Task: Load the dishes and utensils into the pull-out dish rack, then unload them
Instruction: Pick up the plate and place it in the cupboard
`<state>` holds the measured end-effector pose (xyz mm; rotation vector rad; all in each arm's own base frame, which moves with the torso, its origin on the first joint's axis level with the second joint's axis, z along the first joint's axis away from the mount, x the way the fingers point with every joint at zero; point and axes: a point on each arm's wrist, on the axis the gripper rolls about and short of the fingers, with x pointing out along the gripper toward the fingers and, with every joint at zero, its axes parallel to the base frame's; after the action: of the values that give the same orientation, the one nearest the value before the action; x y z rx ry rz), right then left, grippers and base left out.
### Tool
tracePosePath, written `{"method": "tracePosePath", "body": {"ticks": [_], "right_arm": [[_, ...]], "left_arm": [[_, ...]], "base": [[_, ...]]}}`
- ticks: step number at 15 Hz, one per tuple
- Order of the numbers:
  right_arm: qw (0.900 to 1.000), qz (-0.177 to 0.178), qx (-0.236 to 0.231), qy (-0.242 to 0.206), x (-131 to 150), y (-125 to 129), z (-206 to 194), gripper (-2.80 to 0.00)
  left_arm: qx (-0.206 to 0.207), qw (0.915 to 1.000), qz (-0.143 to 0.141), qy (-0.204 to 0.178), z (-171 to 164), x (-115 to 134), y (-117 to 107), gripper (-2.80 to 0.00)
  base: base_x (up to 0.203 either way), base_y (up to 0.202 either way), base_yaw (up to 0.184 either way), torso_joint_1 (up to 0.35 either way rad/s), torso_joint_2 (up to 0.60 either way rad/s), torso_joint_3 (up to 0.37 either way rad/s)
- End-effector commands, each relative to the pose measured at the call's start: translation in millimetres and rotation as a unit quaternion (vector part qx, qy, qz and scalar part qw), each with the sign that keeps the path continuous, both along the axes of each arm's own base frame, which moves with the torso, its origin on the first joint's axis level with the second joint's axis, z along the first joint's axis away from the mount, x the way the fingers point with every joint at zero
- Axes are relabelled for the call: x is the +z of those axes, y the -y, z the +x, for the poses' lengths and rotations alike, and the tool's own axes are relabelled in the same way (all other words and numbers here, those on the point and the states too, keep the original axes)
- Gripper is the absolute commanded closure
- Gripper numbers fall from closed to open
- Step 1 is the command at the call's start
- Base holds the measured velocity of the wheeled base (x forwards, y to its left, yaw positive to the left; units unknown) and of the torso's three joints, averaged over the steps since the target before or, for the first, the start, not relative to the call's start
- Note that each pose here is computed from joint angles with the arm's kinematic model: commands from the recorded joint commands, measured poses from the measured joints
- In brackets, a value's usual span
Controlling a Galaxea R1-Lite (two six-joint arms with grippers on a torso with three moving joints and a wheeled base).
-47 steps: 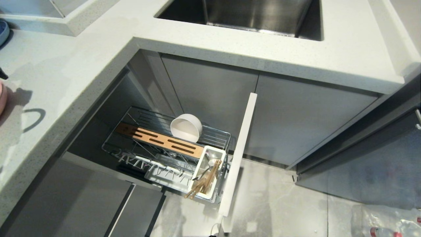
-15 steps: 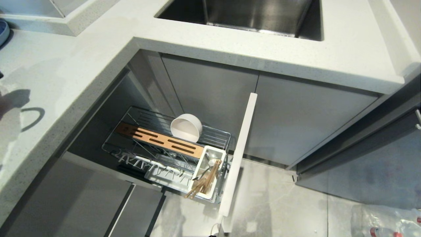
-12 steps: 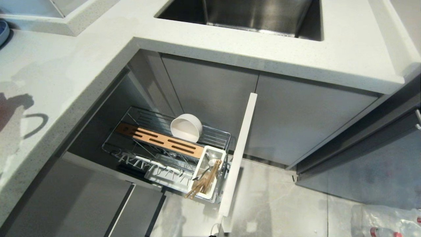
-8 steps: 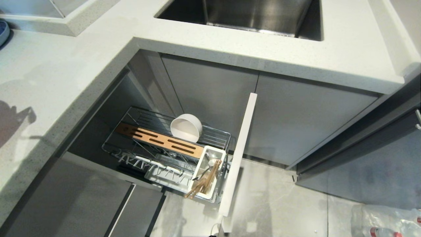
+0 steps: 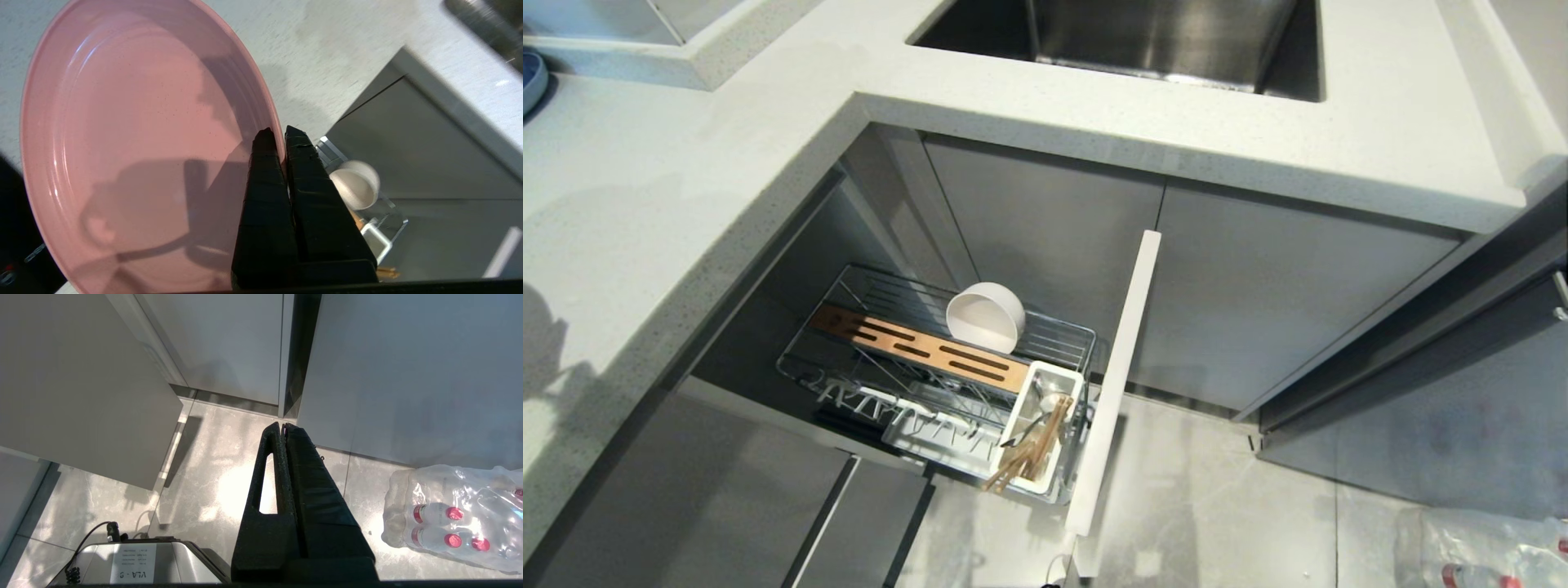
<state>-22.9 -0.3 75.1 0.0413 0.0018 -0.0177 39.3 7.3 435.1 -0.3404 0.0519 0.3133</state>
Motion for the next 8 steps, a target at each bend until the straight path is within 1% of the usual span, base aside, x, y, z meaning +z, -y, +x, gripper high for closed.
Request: {"method": "tracePosePath", "body": {"ticks": [1, 2, 4, 5, 6, 7, 8], "right_arm": [[1.000, 0.000, 0.000, -0.001, -0.4, 0.0, 0.2, 0.00], [1.000, 0.000, 0.000, -0.001, -0.4, 0.0, 0.2, 0.00], [1.000, 0.000, 0.000, -0.001, -0.4, 0.0, 0.2, 0.00], [1.000, 0.000, 0.000, -0.001, -0.4, 0.0, 0.2, 0.00], [1.000, 0.000, 0.000, -0.001, -0.4, 0.0, 0.2, 0.00], [1.000, 0.000, 0.000, -0.001, -0.4, 0.0, 0.2, 0.00], [1.000, 0.000, 0.000, -0.001, -0.4, 0.0, 0.2, 0.00]], "left_arm": [[-0.012, 0.9993, -0.009, 0.034, -11.5, 1.0, 1.2, 0.00], [-0.023, 0.9969, -0.022, 0.072, -7.4, 3.9, 1.9, 0.00], [-0.046, 0.9860, -0.049, 0.153, 3.9, 8.8, 3.7, 0.00], [-0.063, 0.9773, -0.066, 0.191, 11.3, 9.0, 5.6, 0.00], [-0.091, 0.9668, -0.091, 0.221, 14.2, 10.4, 8.5, 0.00], [-0.123, 0.9550, -0.123, 0.240, 14.0, 11.4, 11.5, 0.00], [-0.158, 0.9425, -0.160, 0.247, 13.4, 11.4, 14.5, 0.00]], "base": [[0.000, 0.000, 0.000, 0.000, 0.00, 0.000], [0.000, 0.000, 0.000, 0.000, 0.00, 0.000], [0.000, 0.000, 0.000, 0.000, 0.00, 0.000], [0.000, 0.000, 0.000, 0.000, 0.00, 0.000], [0.000, 0.000, 0.000, 0.000, 0.00, 0.000], [0.000, 0.000, 0.000, 0.000, 0.00, 0.000], [0.000, 0.000, 0.000, 0.000, 0.00, 0.000]]}}
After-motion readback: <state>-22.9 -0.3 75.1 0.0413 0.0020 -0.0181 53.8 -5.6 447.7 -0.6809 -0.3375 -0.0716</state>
